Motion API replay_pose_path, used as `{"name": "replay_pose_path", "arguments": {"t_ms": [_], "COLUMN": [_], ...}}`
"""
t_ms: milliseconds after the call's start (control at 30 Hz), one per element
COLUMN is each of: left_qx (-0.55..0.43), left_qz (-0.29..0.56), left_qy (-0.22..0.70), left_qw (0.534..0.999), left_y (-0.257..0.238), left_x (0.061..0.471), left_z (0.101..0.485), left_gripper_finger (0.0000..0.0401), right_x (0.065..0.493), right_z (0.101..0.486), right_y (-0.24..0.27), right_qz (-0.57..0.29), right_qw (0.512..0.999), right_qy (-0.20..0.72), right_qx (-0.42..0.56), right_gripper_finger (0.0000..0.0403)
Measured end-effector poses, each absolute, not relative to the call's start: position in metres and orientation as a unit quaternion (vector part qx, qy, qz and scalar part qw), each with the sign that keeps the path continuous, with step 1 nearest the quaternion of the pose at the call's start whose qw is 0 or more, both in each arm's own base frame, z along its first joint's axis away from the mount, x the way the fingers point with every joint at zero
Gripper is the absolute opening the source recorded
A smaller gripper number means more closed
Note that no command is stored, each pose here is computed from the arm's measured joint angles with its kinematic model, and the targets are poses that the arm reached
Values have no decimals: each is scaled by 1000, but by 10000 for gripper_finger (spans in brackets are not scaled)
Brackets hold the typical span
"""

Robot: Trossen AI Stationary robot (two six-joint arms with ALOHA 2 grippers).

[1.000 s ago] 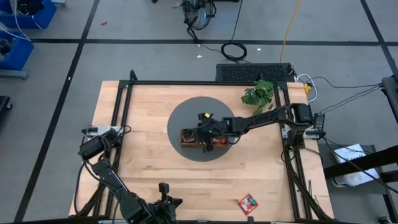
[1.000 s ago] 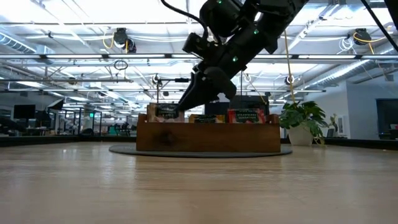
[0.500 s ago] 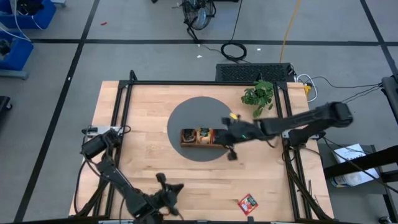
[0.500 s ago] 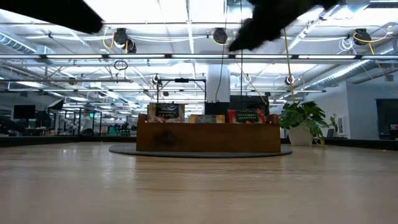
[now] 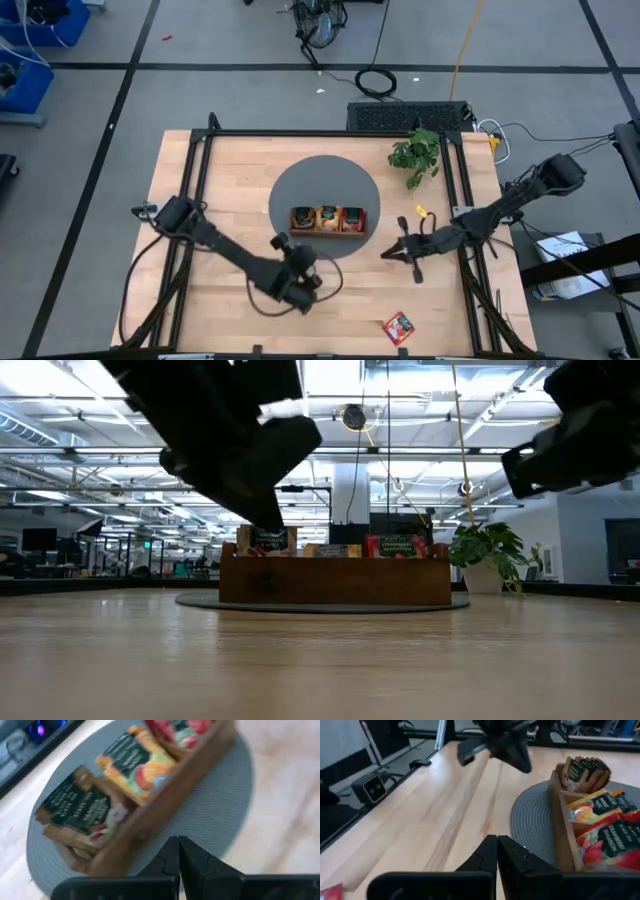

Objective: Pick & Place Tea
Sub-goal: Put the brown tea bag into the left section of the wooden organizer

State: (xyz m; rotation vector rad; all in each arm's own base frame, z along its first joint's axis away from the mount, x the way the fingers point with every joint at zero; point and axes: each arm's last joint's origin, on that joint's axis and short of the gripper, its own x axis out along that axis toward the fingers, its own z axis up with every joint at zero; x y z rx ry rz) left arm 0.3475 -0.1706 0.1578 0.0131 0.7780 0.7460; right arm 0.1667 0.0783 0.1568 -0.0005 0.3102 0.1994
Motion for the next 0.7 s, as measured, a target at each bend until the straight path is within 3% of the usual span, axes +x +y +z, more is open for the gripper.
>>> {"name": "replay_pose_path", "arguments": {"t_ms": [533, 700], "left_qx": [-44, -25], "left_qz": [416, 412], "left_qy": [428, 443], "left_qw": [801, 796], "left_y": [-103, -92], "left_x": [363, 366], "left_z": [162, 162], "left_gripper_finger": [19, 4], "right_x": [139, 138], "right_z": [161, 161], "right_y": [61, 62], "right_qz": [88, 108], "right_qw": [982, 979], "right_qy": [165, 165], "right_qx": [26, 41], "right_gripper_finger": [3, 4]}}
